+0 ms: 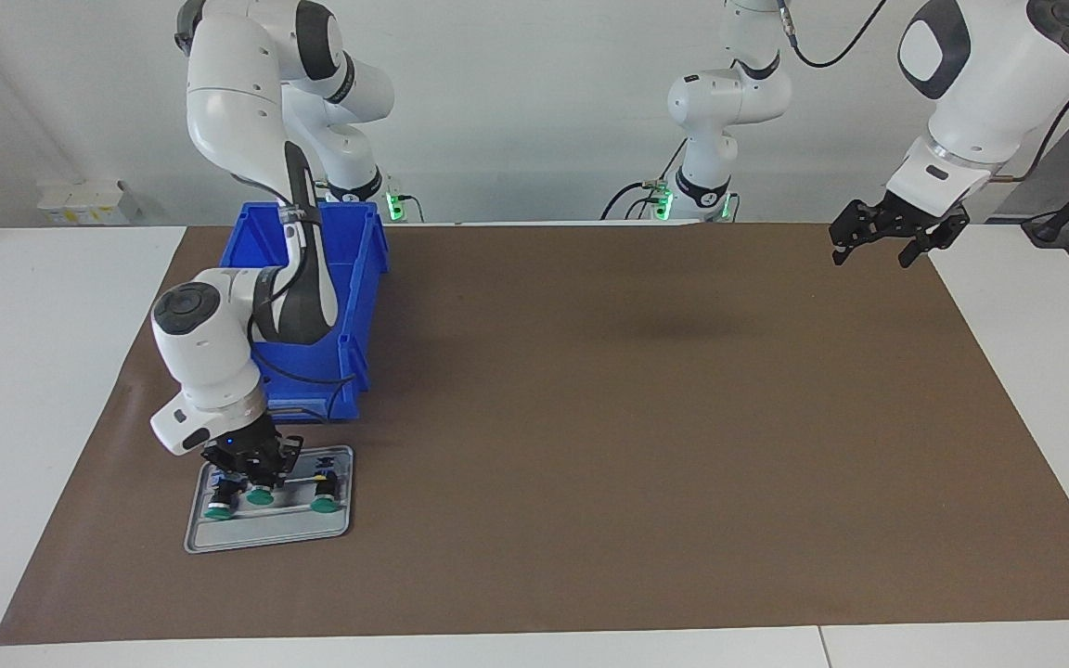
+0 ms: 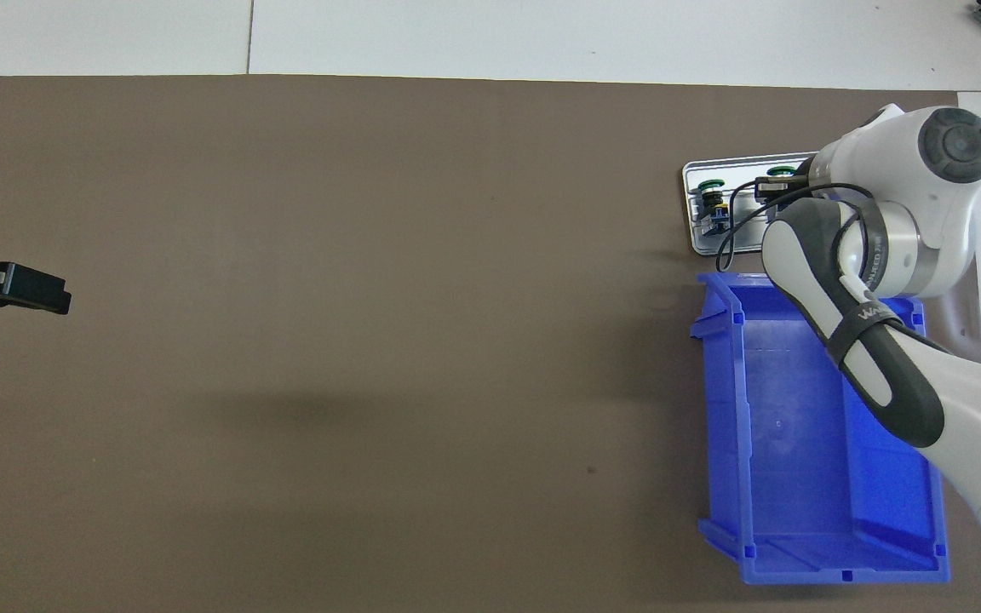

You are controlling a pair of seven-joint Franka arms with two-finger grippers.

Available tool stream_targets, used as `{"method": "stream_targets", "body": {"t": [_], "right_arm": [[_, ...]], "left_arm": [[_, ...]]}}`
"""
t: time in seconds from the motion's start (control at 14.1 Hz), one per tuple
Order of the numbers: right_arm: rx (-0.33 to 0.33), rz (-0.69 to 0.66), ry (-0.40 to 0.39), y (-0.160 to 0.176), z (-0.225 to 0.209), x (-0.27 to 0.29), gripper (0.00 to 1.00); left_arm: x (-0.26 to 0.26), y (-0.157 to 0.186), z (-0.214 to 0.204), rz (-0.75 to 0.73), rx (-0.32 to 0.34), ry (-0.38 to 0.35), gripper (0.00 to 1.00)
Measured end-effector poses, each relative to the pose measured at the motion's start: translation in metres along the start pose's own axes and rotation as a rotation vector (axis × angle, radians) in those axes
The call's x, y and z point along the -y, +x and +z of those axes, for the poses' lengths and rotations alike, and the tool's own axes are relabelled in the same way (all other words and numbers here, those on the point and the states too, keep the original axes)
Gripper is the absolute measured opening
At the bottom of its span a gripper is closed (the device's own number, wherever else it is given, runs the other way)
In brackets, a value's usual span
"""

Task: Place and press button with both arms
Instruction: 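Carry the button with the right gripper to the table center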

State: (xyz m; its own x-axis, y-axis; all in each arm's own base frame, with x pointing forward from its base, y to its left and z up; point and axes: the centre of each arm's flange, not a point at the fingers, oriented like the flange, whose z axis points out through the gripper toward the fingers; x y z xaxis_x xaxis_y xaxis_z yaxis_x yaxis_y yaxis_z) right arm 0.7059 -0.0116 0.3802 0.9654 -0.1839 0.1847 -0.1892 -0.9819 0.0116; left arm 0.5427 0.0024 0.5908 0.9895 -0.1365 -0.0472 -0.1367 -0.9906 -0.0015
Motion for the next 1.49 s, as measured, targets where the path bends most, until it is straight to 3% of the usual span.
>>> {"method": "stream_targets", "body": {"t": [0.21, 0.43, 0.64, 0.85, 1.14, 1.35, 1.49], "right_arm": [[0.031, 0.313, 0.012, 0.010, -0.061, 0.025, 0.32], [0.050, 0.627, 0.028, -0.008, -0.096, 0.093, 0.32], [0.070, 0.896, 0.049, -0.052, -0.111, 0.202, 0.32], [0.107, 1.116, 0.050, -0.125, -0.117, 0.315, 0.32], [0.139, 1.348, 0.053, -0.217, -0.099, 0.422, 0.32], [0.151, 1.395, 0.070, -0.272, -0.046, 0.480, 0.32], [0.160, 1.406, 0.115, -0.291, -0.022, 0.503, 0.32]], "left_arm": [[0.000, 0.000, 0.000, 0.000, 0.000, 0.000, 1.00], [0.000, 0.000, 0.000, 0.000, 0.000, 0.000, 1.00], [0.000, 0.000, 0.000, 0.000, 0.000, 0.000, 1.00], [0.000, 0.000, 0.000, 0.000, 0.000, 0.000, 1.00], [0.000, 0.000, 0.000, 0.000, 0.000, 0.000, 1.00], [0.000, 0.000, 0.000, 0.000, 0.000, 0.000, 1.00], [0.000, 0.000, 0.000, 0.000, 0.000, 0.000, 1.00]]}}
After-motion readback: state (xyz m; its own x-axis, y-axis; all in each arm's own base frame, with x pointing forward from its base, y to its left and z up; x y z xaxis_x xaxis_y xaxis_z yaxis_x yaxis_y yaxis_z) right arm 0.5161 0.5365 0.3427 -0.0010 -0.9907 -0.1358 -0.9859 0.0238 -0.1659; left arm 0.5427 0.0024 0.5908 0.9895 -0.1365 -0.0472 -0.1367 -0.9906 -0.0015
